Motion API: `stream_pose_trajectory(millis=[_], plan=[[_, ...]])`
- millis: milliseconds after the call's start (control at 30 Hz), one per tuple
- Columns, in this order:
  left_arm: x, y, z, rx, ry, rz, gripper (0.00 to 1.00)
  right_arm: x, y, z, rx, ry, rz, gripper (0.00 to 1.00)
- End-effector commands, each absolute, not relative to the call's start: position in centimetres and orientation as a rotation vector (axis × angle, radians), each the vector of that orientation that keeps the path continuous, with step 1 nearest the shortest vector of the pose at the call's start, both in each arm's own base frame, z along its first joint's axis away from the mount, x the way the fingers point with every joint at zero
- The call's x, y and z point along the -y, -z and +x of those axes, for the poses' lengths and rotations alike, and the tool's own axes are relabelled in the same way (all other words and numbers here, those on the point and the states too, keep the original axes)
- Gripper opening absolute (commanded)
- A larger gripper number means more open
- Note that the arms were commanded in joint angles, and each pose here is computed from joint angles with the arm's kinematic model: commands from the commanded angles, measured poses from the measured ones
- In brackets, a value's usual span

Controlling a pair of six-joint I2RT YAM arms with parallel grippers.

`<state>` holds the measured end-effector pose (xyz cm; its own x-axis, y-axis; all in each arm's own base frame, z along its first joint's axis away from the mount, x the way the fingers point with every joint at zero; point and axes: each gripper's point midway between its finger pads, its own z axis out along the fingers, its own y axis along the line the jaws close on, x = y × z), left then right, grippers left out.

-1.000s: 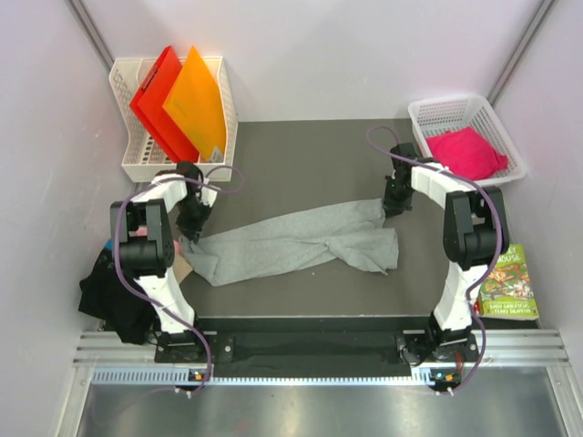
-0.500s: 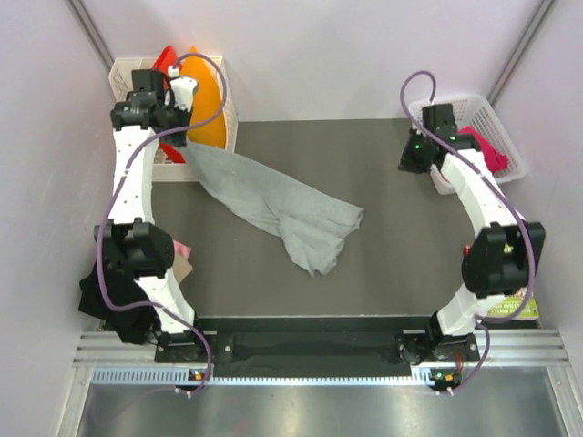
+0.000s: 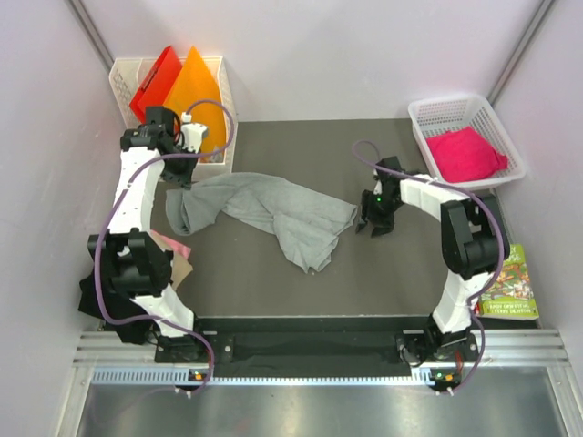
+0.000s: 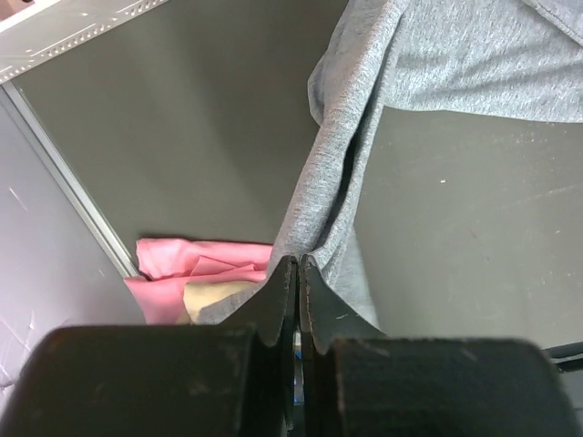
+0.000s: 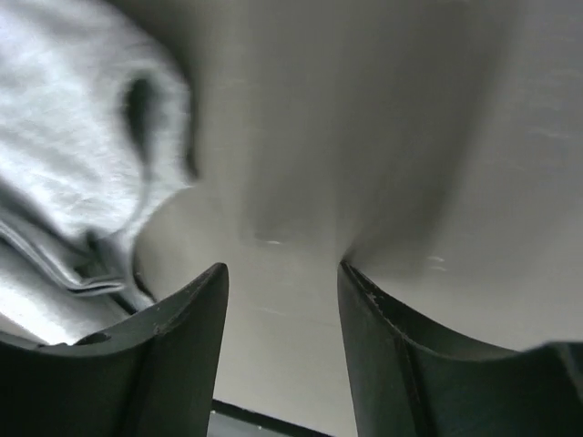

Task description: Fold and stack the t-shirts

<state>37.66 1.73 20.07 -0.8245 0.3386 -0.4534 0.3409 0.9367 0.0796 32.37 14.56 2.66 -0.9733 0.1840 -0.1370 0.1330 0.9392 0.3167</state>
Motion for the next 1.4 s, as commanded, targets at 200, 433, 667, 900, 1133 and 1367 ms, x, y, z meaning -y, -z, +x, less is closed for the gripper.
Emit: stream_pose_trajectory(millis=[200, 433, 667, 900, 1133, 1367], plan=[[-1.8, -21.9, 37.3, -2.559, -0.023, 0.513, 0.0, -19.6, -5.4, 37.9, -2.801, -0.575, 0.125, 0.47], [-1.8, -21.4, 37.0, -2.573, -0.022, 0.504, 0.0, -19.8, -4.6, 38.6, -2.813, -0.563, 0.126, 0.47], [-1.9, -21.2, 37.0, -2.582, -0.024, 0.494, 0.0, -20.4, -3.6, 39.4, -2.823, -0.566, 0.12, 0.42], [-1.9, -20.6, 36.5, -2.6, -0.018, 0.489, 0.0, -22.3, -2.8, 39.6, -2.836, -0.589, 0.094, 0.16], [-2.5, -20.9, 36.9, -2.593, -0.07, 0.493, 0.0, -20.7, -9.3, 41.4, -2.702, -0.471, 0.029, 0.0], [-2.5, -27.6, 39.4, -2.435, -0.111, 0.47, 0.0, -17.6, -24.5, 41.3, -2.37, -0.37, -0.003, 0.0]])
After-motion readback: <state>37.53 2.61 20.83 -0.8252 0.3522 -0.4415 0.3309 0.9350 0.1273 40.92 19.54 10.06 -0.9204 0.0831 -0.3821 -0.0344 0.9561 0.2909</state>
